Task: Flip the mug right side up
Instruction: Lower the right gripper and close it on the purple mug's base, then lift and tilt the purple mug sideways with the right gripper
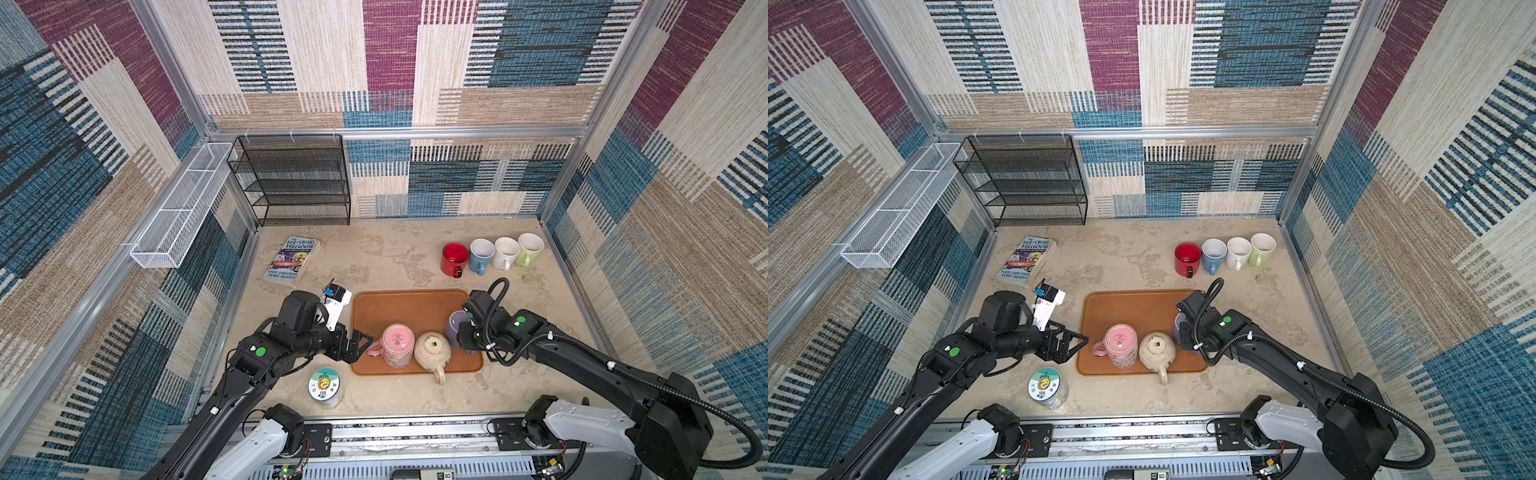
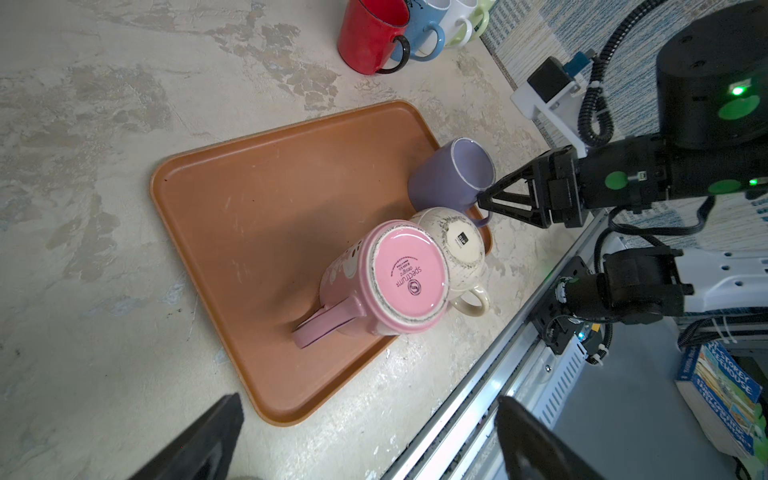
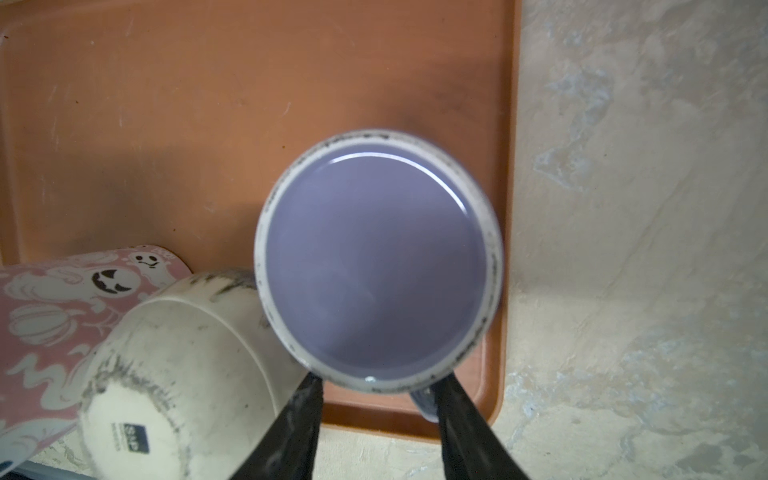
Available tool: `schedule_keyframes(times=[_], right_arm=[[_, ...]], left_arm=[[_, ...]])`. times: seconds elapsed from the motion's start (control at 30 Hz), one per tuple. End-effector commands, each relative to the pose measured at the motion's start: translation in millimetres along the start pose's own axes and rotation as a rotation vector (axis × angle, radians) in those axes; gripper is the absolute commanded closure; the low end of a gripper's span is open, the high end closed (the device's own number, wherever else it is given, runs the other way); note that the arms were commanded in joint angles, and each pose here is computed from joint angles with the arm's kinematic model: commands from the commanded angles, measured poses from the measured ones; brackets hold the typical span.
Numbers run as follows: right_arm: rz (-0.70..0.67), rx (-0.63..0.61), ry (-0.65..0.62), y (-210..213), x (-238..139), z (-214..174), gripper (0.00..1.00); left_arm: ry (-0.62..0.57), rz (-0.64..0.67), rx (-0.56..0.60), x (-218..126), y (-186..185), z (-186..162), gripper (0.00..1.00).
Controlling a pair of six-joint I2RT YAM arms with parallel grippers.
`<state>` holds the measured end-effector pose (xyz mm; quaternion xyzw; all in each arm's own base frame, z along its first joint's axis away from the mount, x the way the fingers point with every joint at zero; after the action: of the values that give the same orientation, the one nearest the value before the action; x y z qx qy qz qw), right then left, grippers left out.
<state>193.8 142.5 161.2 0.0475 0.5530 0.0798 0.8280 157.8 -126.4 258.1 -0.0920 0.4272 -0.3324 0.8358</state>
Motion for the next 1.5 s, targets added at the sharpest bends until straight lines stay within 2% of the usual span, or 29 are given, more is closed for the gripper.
schedule_keyframes(times=[0.0,0.1,0.2,0.53,1.07,1.3,1.47], right_arm=[[-0.002,-0.012,-0.044,4,-1,11,0.53],[-0.014,-0.014,-0.049,4,-4,14,0.54],[-0.050,-0.024,-0.025,0,-3,10,0.62],[-0.123,-0.037,0.032,-7,1,4,0.59],[-0.123,-0.099,0.029,6,30,21,0.59],[-0.137,-0.139,0.031,10,34,36,0.62],[-0.148,-0.150,0.020,11,34,48,0.69]], left_arm=[[-0.015,-0.010,0.021,0,-1,2,0.00],[-0.014,-0.013,0.022,-1,-2,2,0.00],[-0.014,-0.015,0.023,0,-2,2,0.00],[-0.001,-0.015,0.019,3,-1,2,0.00],[0.009,-0.005,0.016,6,1,2,0.00],[0.025,0.003,0.007,9,3,2,0.00],[0.028,0.002,0.005,10,3,2,0.00]])
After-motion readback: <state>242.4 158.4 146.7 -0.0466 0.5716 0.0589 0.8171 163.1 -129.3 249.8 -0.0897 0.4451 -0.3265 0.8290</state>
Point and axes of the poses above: each gripper's point midway between its finger pads, its own x axis out along the fingers, its own y axis along the line the jaws close on, z = x × y, the point moved 7 cm from there along -x, back along the fingers, and after that the axes turned 4 degrees about -x, right-handed, at the moved point
